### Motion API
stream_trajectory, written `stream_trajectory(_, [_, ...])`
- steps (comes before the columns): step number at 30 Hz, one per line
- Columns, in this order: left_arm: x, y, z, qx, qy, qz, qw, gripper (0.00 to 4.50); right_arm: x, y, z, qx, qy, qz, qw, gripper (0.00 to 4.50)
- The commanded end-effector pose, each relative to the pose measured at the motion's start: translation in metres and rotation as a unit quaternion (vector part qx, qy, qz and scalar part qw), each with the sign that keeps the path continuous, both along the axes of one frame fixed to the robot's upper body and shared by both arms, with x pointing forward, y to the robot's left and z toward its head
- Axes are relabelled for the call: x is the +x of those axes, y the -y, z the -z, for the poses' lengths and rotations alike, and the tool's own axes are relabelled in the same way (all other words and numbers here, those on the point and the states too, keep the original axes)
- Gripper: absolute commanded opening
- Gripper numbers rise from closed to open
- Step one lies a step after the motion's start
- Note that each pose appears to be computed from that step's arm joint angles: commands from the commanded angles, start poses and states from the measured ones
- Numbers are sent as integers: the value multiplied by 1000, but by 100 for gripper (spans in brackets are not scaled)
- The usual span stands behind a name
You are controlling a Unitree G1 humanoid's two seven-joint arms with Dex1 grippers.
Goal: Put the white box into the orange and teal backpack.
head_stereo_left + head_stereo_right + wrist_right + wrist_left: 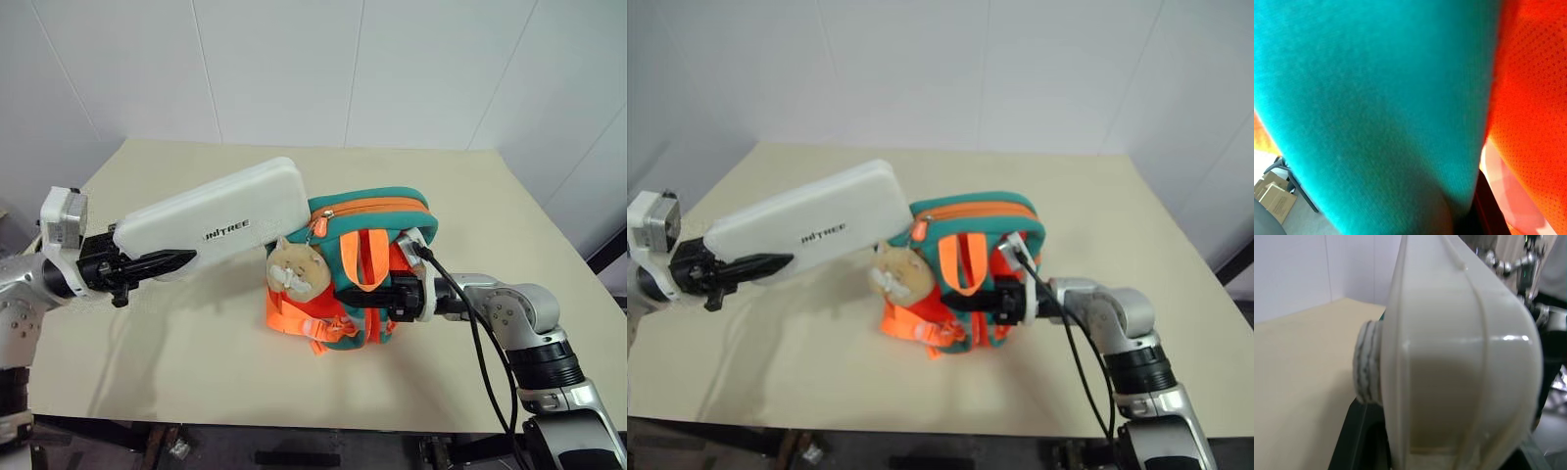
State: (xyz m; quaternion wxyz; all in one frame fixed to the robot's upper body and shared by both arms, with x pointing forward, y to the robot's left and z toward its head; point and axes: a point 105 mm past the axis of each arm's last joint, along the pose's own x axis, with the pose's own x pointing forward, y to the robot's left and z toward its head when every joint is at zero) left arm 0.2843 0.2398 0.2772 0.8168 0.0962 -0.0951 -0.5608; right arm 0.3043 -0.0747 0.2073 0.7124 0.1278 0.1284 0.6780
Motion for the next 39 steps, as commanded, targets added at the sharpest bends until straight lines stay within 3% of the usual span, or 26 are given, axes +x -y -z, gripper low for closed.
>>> stream_trajectory(1, [8, -13, 11, 97, 2, -27, 995, 131, 0, 1, -10, 13, 20, 1, 1000, 7])
stream_trajectory(14, [21, -23, 11, 162, 18, -30, 986, 131, 0, 3, -10, 16, 22, 8, 1000, 7])
stream_trajectory(18, [36, -23, 2, 195, 70, -58, 977, 131, -1, 5, -14, 15, 25, 5, 1000, 7])
stream_trajectory(27, [64, -3, -25, 164, 148, -66, 973, 131, -17, 13, -27, 7, 13, -40, 999, 7])
stream_trajectory(34, [67, 5, -46, 78, 156, -36, 984, 131, -47, 27, -43, -4, -21, -105, 994, 7])
stream_trajectory(39, [68, 10, -44, 82, 139, -11, 987, 131, -52, 29, -42, -16, -32, -117, 992, 7])
